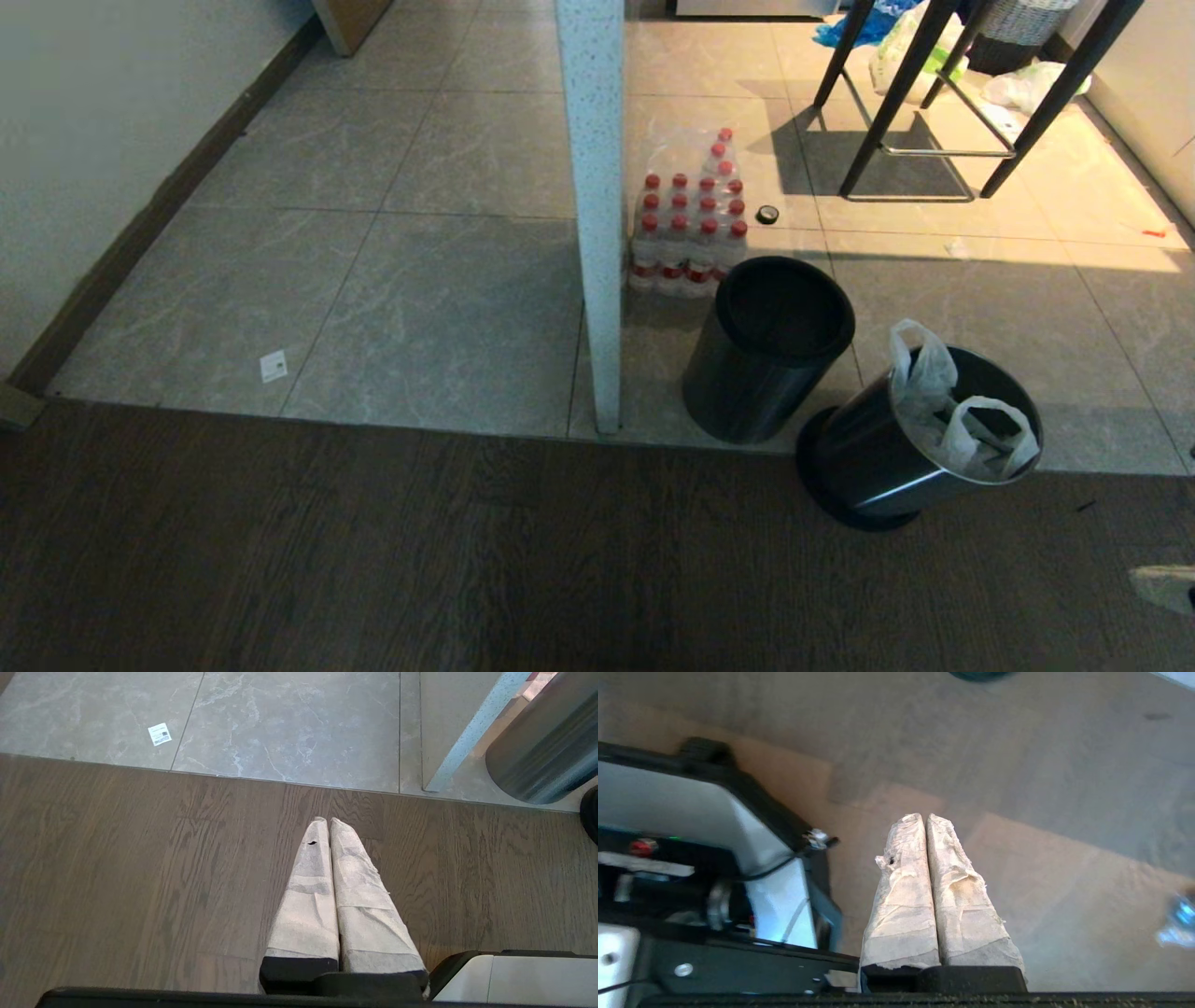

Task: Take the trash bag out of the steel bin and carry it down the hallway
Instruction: Pick up the trash bag

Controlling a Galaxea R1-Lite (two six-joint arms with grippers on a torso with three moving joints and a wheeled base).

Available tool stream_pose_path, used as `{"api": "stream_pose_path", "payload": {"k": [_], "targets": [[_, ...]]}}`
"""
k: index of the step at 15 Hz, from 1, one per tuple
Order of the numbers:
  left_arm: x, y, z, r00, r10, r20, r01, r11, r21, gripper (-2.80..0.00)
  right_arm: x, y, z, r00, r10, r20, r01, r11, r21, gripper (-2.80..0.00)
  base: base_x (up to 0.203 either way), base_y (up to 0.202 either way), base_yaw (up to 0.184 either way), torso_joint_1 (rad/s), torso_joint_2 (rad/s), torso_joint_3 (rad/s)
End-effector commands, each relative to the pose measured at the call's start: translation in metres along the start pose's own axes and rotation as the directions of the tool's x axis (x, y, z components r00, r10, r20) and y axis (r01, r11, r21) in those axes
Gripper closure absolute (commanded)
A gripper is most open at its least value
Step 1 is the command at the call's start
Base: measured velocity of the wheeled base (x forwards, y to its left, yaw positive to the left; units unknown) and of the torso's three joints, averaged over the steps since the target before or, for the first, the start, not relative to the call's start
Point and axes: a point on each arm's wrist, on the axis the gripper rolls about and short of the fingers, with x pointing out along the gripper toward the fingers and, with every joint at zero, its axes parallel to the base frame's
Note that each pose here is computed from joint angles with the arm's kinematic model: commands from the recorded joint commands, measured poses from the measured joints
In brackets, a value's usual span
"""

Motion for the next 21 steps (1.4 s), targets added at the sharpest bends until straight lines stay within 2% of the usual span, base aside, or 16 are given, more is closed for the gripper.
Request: {"api": "stream_pose_path", "payload": {"k": [1,5,6,8,12,14,17,21], "targets": [[0.000,0.000,0.000,1.000,0.000,0.000,0.000,1.000,0.000,0.00,0.006,0.000,0.003,1.000,-0.004,-0.025,0.004,1.000,-0.001,0.00,0.000,0.000,0.000,0.000,0.00,0.000],[0.000,0.000,0.000,1.000,0.000,0.000,0.000,1.000,0.000,0.00,0.010,-0.005,0.026,1.000,-0.011,-0.016,0.011,1.000,0.002,0.00,0.000,0.000,0.000,0.000,0.00,0.000],[0.000,0.000,0.000,1.000,0.000,0.000,0.000,1.000,0.000,0.00,0.012,-0.007,0.035,1.000,-0.017,-0.017,0.017,1.000,0.002,-2.80,0.000,0.000,0.000,0.000,0.00,0.000],[0.000,0.000,0.000,1.000,0.000,0.000,0.000,1.000,0.000,0.00,0.018,-0.011,0.052,0.999,-0.041,-0.002,0.041,0.999,0.006,-2.80,0.000,0.000,0.000,0.000,0.00,0.000],[0.000,0.000,0.000,1.000,0.000,0.000,0.000,1.000,0.000,0.00,0.043,-0.012,0.061,0.998,-0.051,0.021,0.051,0.999,0.001,-2.80,0.000,0.000,0.000,0.000,0.00,0.000],[0.000,0.000,0.000,1.000,0.000,0.000,0.000,1.000,0.000,0.00,0.056,-0.013,0.068,0.997,-0.062,0.054,0.060,0.998,0.024,-2.80,0.000,0.000,0.000,0.000,0.00,0.000],[0.000,0.000,0.000,1.000,0.000,0.000,0.000,1.000,0.000,0.00,0.080,-0.012,0.064,0.993,-0.075,0.088,0.065,0.992,0.106,-2.80,0.000,0.000,0.000,0.000,0.00,0.000],[0.000,0.000,0.000,1.000,0.000,0.000,0.000,1.000,0.000,0.00,0.110,-0.020,0.064,0.994,-0.098,0.053,0.082,0.966,0.244,-2.80,0.000,0.000,0.000,0.000,0.00,0.000]]}}
